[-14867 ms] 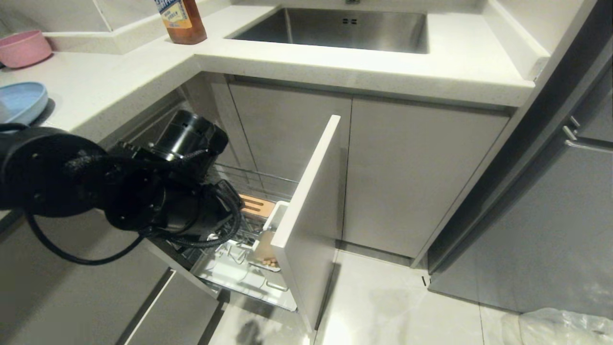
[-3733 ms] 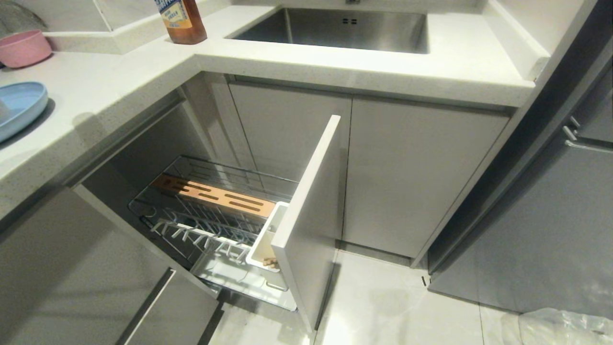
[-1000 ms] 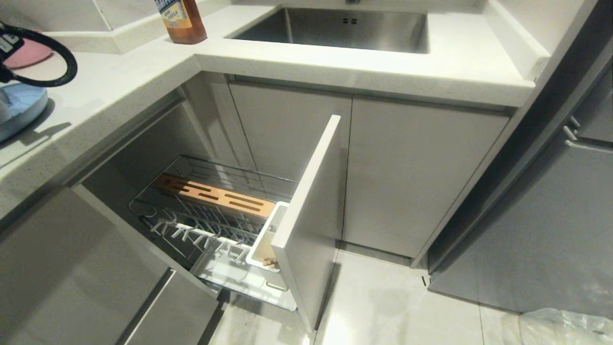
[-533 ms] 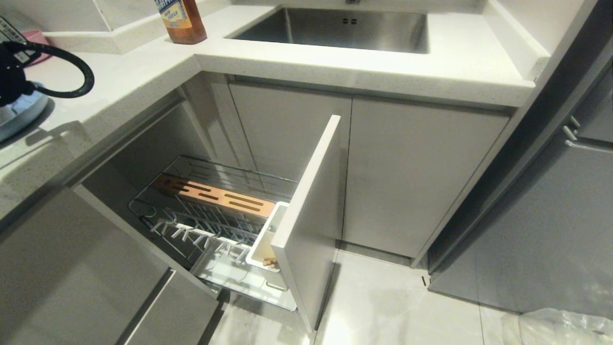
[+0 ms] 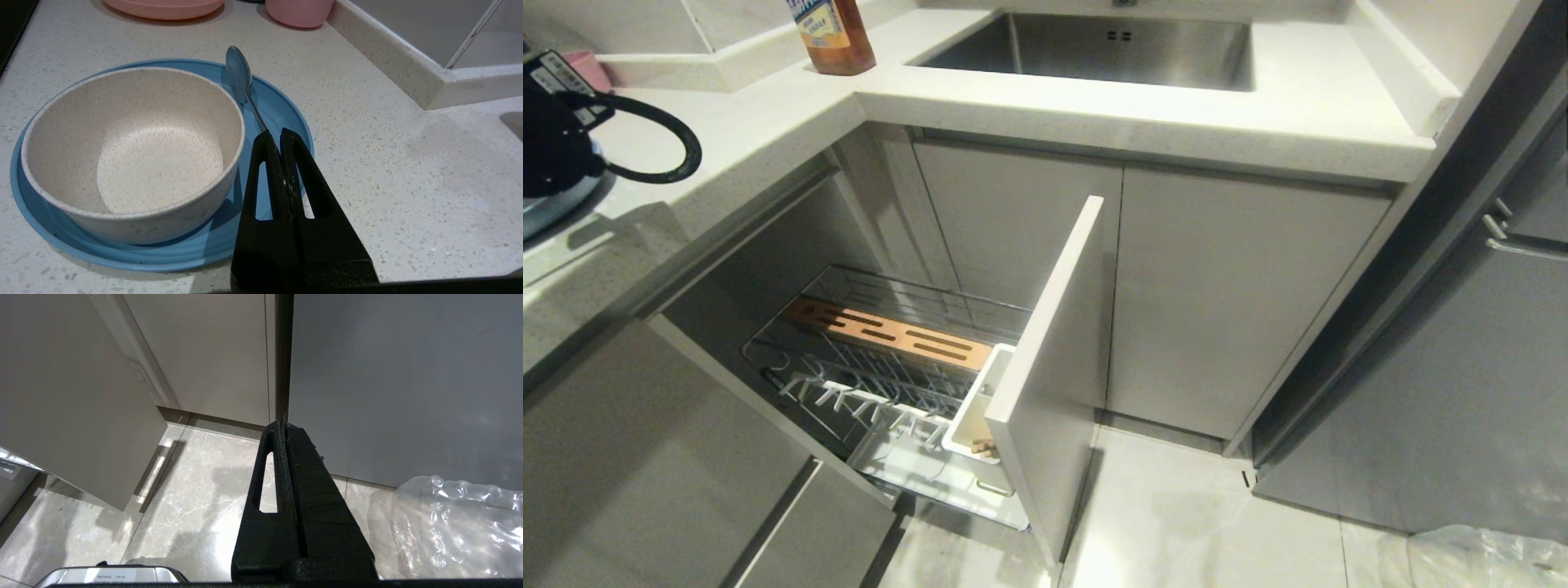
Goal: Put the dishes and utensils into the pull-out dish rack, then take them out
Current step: Take the spoon out of the cupboard
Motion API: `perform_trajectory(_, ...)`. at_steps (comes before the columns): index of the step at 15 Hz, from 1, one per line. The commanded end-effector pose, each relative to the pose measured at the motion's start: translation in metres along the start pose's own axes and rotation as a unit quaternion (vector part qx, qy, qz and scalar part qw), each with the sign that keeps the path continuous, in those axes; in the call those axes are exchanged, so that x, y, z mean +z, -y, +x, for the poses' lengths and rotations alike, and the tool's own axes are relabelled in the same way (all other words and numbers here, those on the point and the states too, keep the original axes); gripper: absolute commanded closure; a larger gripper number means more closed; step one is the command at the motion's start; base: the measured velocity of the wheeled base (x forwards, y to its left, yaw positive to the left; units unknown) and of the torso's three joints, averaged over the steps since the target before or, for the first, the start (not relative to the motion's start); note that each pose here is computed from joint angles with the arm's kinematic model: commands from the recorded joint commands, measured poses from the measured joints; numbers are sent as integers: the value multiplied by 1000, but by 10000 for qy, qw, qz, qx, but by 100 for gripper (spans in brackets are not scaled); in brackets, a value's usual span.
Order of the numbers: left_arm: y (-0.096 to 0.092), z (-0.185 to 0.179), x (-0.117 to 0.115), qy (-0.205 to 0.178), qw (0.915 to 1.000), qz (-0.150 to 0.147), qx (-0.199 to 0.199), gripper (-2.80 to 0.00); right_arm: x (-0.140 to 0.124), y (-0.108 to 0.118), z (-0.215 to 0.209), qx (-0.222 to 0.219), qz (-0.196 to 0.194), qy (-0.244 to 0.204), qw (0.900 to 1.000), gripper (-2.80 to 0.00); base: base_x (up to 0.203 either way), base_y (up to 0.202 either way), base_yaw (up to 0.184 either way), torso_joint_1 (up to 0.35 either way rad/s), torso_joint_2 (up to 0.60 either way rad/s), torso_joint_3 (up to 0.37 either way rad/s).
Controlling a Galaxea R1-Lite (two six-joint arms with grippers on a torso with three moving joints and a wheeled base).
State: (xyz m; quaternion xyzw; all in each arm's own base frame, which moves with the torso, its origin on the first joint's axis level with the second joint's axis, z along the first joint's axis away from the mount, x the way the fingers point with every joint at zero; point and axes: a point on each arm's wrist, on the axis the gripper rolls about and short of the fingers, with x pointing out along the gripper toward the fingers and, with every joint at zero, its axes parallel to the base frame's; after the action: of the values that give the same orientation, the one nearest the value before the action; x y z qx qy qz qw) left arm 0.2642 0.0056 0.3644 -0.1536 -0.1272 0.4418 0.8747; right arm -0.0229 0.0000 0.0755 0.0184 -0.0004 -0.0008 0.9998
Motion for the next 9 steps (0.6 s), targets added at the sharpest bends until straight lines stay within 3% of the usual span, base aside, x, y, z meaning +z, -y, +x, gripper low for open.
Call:
perform_trajectory(1,3,3,-7,-39,10000,64,40,0,0,0,0,1,0,-4,10000,0,0,0,0,0,0,0)
perform_trajectory(9,7,8,-20,-128,9997,207,64,0,0,0,0,1,0,-4,10000,0,0,0,0,0,0,0)
